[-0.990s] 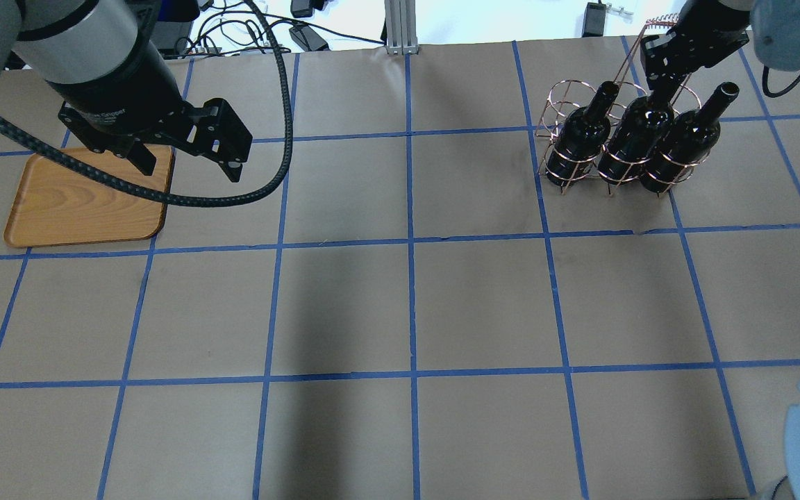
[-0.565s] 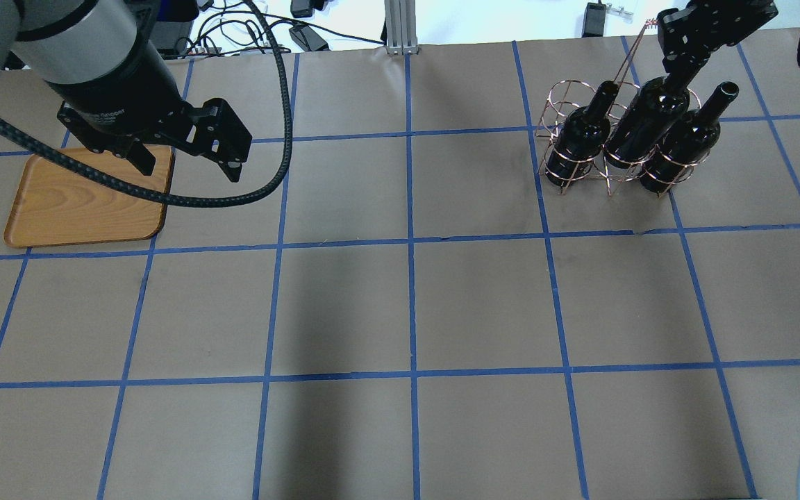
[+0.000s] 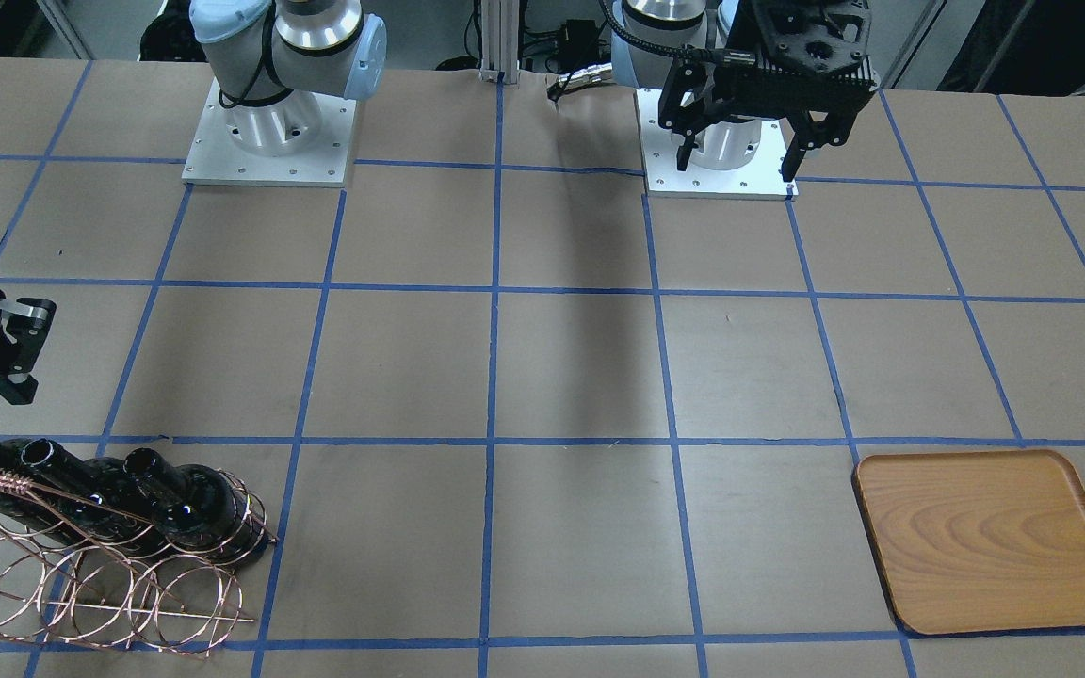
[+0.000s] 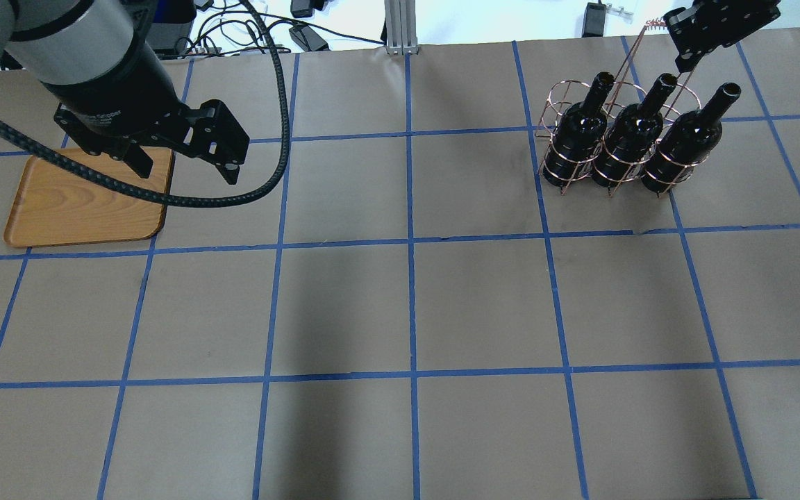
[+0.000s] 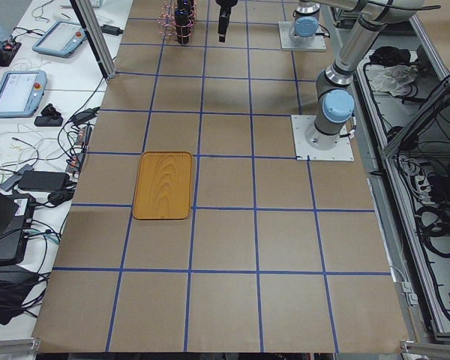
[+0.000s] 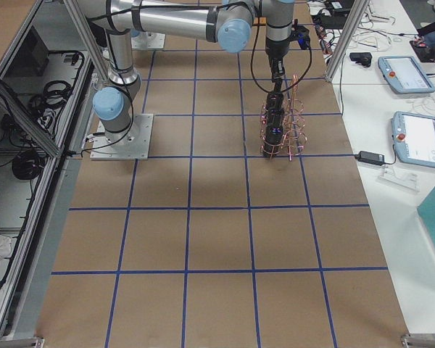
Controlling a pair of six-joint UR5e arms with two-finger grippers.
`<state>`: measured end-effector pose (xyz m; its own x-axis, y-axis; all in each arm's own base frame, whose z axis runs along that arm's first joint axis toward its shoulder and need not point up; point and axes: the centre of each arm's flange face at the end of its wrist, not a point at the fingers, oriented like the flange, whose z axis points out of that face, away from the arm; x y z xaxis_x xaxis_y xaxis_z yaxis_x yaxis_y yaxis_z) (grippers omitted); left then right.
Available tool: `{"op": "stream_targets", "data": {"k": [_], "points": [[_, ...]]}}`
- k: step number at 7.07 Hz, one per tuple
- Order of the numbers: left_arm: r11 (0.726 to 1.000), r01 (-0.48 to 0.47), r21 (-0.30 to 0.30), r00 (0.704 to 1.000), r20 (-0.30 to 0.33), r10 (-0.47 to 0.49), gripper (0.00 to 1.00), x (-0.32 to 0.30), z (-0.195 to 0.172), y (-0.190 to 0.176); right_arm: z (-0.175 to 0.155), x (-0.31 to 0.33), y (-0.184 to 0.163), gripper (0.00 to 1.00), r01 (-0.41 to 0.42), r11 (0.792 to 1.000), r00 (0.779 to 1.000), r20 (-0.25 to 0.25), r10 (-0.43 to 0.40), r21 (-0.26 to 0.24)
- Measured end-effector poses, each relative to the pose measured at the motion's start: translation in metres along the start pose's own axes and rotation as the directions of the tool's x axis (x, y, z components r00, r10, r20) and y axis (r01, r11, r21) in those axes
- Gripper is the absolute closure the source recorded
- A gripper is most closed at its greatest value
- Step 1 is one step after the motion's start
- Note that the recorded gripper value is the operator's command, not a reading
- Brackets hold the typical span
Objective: Take wine from basket and place on tray
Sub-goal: 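Lower the right gripper onto the bottle neck and close it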
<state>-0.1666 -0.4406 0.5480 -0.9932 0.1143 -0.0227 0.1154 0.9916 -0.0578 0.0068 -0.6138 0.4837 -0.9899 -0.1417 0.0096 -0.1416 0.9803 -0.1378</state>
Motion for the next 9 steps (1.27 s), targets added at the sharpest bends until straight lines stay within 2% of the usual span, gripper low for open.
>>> {"op": "stream_targets", "data": {"k": [1,2,5,7,9], "points": [[1.0,-0.001,0.0,1.0,0.0,0.001,0.0,0.0,0.0,0.001,0.012,0.002,-0.004,0.19,0.004,1.0,1.0,0.008,-0.004,-0.013],[1.0,-0.001,0.0,1.0,-0.001,0.001,0.0,0.0,-0.001,0.001,0.02,0.004,-0.008,0.09,0.006,1.0,1.0,0.008,-0.006,-0.01],[1.0,-0.002,0.0,1.0,0.0,0.002,0.0,0.0,-0.001,0.002,0.049,0.013,-0.028,0.11,0.01,0.999,1.0,-0.013,-0.01,0.042],[1.0,-0.002,0.0,1.0,0.0,0.002,0.0,0.0,-0.001,0.002,0.071,0.014,-0.03,0.12,0.006,1.0,1.0,-0.004,-0.006,0.021],[1.0,-0.002,0.0,1.0,0.0,0.002,0.0,0.0,-0.001,0.002,0.088,0.014,-0.024,0.17,-0.003,1.0,1.0,0.005,0.003,-0.029]]}}
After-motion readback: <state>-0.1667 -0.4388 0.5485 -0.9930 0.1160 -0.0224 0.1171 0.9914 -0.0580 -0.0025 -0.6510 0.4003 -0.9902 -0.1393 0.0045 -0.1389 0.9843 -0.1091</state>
